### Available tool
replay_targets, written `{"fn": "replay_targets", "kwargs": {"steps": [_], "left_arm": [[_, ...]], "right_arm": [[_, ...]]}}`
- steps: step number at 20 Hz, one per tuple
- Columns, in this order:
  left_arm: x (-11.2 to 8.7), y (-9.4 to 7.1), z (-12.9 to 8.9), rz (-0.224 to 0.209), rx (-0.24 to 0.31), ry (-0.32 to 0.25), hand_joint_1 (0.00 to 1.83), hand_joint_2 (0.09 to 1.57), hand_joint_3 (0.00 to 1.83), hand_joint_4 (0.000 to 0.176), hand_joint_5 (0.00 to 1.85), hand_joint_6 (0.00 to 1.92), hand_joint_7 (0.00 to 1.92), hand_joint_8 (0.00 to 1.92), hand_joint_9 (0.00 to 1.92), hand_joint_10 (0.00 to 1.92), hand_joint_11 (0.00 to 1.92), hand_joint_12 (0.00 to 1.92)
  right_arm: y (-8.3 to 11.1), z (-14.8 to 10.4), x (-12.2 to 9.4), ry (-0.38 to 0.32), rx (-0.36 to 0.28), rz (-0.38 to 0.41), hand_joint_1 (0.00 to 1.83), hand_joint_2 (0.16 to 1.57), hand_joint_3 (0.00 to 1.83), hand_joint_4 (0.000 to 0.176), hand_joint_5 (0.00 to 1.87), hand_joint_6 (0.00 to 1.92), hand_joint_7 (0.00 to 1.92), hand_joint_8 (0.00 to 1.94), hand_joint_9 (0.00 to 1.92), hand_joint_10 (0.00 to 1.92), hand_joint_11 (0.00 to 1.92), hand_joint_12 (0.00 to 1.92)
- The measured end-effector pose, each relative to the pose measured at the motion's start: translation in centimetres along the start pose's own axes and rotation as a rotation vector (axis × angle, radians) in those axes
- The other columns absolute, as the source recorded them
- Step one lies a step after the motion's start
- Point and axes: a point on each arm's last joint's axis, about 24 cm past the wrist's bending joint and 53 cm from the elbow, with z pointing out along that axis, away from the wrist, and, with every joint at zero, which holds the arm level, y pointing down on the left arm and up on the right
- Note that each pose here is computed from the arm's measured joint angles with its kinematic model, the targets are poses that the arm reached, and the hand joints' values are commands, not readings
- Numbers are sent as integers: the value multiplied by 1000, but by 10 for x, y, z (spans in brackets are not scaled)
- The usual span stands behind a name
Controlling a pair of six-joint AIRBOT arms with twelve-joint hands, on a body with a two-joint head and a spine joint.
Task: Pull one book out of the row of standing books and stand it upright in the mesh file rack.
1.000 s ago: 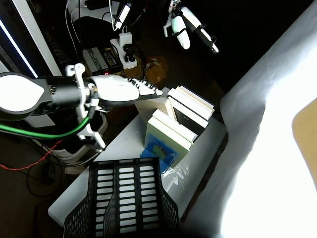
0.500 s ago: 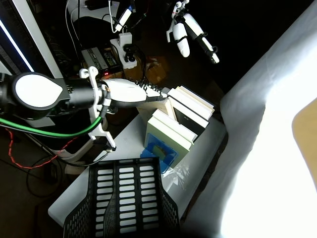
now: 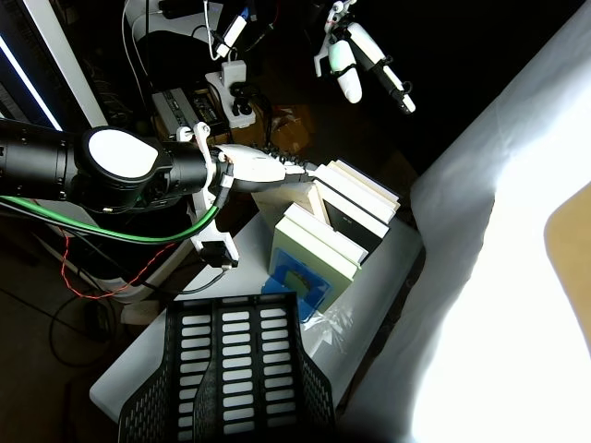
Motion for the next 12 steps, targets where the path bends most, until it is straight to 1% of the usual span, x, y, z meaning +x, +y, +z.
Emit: {"fn": "replay_targets", "kwargs": {"steps": [1, 2, 3, 4, 5, 6, 7, 8, 9, 10, 11, 12], "left_arm": [[0, -1, 0, 0, 4, -1, 272, 1377, 8, 6, 2, 0, 0, 0, 0, 0, 0, 0], [-1, -2, 0, -1, 9, -3, 248, 1385, 10, 10, 0, 0, 0, 0, 0, 0, 0, 0], [-1, -4, 0, 0, 15, -5, 256, 1391, 10, 14, 0, 0, 0, 0, 0, 0, 0, 0], [-2, -6, 0, -1, 22, -8, 258, 1393, 11, 14, 0, 0, 0, 0, 0, 0, 0, 0], [-3, -7, 0, 0, 27, -11, 242, 1397, 10, 18, 0, 0, 0, 0, 0, 0, 0, 0], [-5, -8, 0, 3, 29, -12, 244, 1396, 9, 24, 0, 0, 0, 0, 0, 0, 0, 0], [-7, -10, 0, 0, 34, -22, 246, 1398, 9, 24, 0, 0, 0, 0, 0, 0, 0, 0], [-9, -11, 0, 0, 36, -27, 221, 1397, 8, 29, 0, 0, 0, 0, 0, 0, 0, 0], [-11, -12, 1, 4, 40, -29, 146, 1395, 7, 34, 0, 0, 0, 0, 0, 0, 0, 0], [-14, -13, 1, 3, 43, -36, 133, 1397, 7, 35, 0, 0, 0, 0, 0, 0, 0, 0], [-15, -14, 1, 2, 47, -41, 206, 1400, 6, 8, 7, 3, 0, 0, 0, 0, 0, 0], [-15, -14, 1, 3, 48, -42, 183, 1408, 8, 17, 1, 0, 0, 0, 0, 0, 0, 0]], "right_arm": [[2, 2, 1, 2, -4, -6, 789, 1061, 0, 25, 0, 0, 0, 0, 0, 0, 0, 0], [5, 6, 1, 3, -11, -10, 797, 1052, 0, 11, 0, 0, 0, 0, 0, 0, 0, 0], [9, 9, 2, 6, -18, -20, 803, 1040, 0, 14, 0, 0, 0, 0, 0, 0, 0, 0], [13, 12, 2, 8, -28, -27, 804, 1038, 0, 16, 0, 0, 0, 0, 0, 0, 0, 0], [17, 16, 0, 6, -38, -33, 801, 1035, 0, 11, 0, 0, 0, 0, 0, 0, 0, 0], [20, 18, -1, 5, -44, -39, 804, 1037, 0, 13, 0, 0, 0, 0, 0, 0, 0, 0], [23, 20, -3, 2, -52, -39, 805, 1037, 0, 15, 0, 0, 0, 0, 0, 0, 0, 0], [23, 22, -4, 1, -52, -40, 807, 1038, 0, 19, 0, 0, 0, 0, 0, 0, 0, 0], [22, 24, -4, 2, -50, -43, 817, 1049, 0, 17, 0, 0, 0, 0, 0, 0, 0, 0], [22, 26, -3, 3, -49, -47, 845, 1054, 0, 0, 0, 0, 0, 0, 0, 0, 0, 0], [21, 29, -3, 4, -48, -48, 880, 1044, 0, 0, 0, 0, 0, 0, 0, 0, 0, 0], [22, 32, -2, 6, -47, -54, 871, 1031, 0, 0, 0, 0, 0, 0, 0, 0, 0, 0]]}}
